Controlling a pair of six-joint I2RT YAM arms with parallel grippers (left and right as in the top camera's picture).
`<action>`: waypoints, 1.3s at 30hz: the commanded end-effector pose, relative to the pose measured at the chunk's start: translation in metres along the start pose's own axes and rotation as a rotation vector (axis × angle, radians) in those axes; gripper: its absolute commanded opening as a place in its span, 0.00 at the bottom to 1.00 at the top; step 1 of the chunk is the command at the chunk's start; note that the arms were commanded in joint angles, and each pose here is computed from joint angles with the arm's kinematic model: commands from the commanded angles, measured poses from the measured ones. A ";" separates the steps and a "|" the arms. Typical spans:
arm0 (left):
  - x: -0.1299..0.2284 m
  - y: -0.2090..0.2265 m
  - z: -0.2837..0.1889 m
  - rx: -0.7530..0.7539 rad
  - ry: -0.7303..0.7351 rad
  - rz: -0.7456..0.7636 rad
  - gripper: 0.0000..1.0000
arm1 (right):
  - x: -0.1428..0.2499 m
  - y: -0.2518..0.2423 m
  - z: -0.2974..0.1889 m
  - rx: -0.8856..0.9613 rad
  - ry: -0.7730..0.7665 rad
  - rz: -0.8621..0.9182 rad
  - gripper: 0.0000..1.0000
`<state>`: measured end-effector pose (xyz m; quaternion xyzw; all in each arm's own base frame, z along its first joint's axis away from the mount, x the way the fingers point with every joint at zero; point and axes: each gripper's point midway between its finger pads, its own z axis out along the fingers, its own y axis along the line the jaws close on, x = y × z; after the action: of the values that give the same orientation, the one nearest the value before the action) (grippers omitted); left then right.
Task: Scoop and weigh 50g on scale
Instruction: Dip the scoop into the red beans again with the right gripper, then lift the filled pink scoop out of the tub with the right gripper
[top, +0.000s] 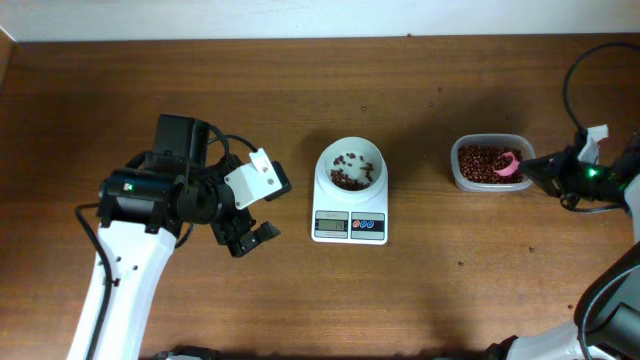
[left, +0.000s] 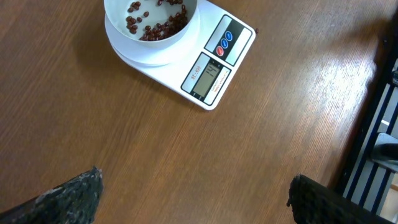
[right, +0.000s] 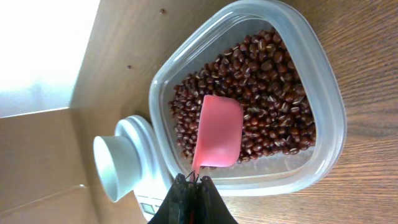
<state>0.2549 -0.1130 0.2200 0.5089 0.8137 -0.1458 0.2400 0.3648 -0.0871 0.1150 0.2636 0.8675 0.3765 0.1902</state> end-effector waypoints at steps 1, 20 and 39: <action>-0.002 0.000 -0.002 -0.001 -0.006 0.011 0.99 | -0.004 0.005 -0.007 -0.060 -0.009 0.003 0.04; -0.002 0.000 -0.002 -0.001 -0.006 0.012 0.99 | 0.000 0.028 -0.017 -0.229 0.000 0.024 0.04; -0.002 0.000 -0.002 -0.001 -0.006 0.011 0.99 | 0.006 0.058 -0.017 -0.370 0.034 0.012 0.04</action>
<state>0.2549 -0.1130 0.2200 0.5089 0.8137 -0.1458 0.2400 0.3653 -0.0683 0.1615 0.2431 0.7911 0.5185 0.2151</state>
